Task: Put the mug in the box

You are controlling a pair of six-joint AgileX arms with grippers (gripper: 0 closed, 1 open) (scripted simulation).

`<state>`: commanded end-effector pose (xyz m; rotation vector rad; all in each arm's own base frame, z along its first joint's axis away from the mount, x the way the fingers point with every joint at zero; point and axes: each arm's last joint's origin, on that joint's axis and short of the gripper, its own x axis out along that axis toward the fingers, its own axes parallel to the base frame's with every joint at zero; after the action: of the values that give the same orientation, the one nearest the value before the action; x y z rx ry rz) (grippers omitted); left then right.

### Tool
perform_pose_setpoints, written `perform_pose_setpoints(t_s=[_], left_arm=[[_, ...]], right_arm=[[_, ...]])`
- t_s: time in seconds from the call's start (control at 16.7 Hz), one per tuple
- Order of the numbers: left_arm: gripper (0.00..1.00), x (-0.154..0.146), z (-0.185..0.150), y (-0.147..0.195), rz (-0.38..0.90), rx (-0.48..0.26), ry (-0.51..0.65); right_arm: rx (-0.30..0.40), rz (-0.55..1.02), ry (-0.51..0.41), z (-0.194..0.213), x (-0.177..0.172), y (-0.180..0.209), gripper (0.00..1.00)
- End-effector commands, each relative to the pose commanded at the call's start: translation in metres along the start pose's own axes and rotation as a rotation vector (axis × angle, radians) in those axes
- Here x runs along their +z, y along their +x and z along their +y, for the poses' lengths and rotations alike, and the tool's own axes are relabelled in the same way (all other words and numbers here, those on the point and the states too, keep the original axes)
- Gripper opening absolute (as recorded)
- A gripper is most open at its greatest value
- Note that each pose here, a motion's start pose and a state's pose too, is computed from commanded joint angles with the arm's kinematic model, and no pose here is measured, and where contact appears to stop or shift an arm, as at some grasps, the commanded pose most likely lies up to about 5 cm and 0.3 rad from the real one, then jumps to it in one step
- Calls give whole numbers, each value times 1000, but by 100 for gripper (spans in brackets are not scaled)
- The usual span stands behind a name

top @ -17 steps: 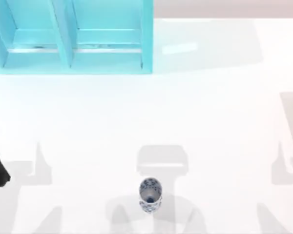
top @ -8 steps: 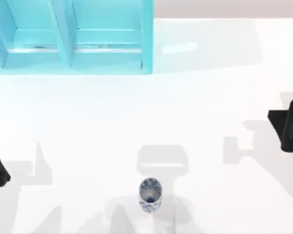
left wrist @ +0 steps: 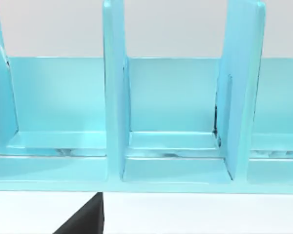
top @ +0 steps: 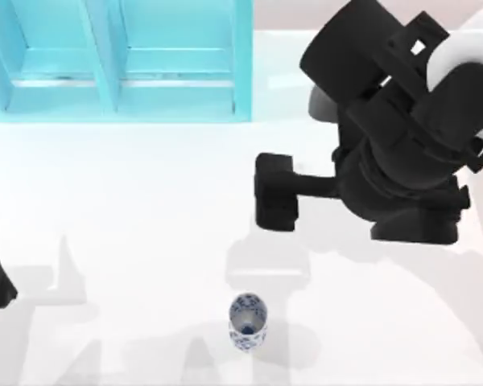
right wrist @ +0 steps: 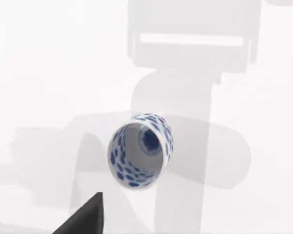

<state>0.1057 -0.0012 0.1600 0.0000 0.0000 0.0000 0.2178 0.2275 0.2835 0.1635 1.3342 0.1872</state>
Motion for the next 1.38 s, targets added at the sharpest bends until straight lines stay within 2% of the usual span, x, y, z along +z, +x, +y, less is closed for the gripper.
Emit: perform_pose_setpoints(t_s=[0.24, 0.42, 0.9, 1.38], left_arm=[[100, 0, 0, 0, 0, 0, 0], [100, 0, 0, 0, 0, 0, 0], [100, 0, 0, 0, 0, 0, 0], [100, 0, 0, 0, 0, 0, 0]], right_arm=[[-155, 168, 17, 51, 3, 43, 100], [-221, 221, 25, 68, 1, 61, 100], [-233, 230, 27, 68, 0, 69, 100], [-227, 226, 26, 50, -20, 151, 100]])
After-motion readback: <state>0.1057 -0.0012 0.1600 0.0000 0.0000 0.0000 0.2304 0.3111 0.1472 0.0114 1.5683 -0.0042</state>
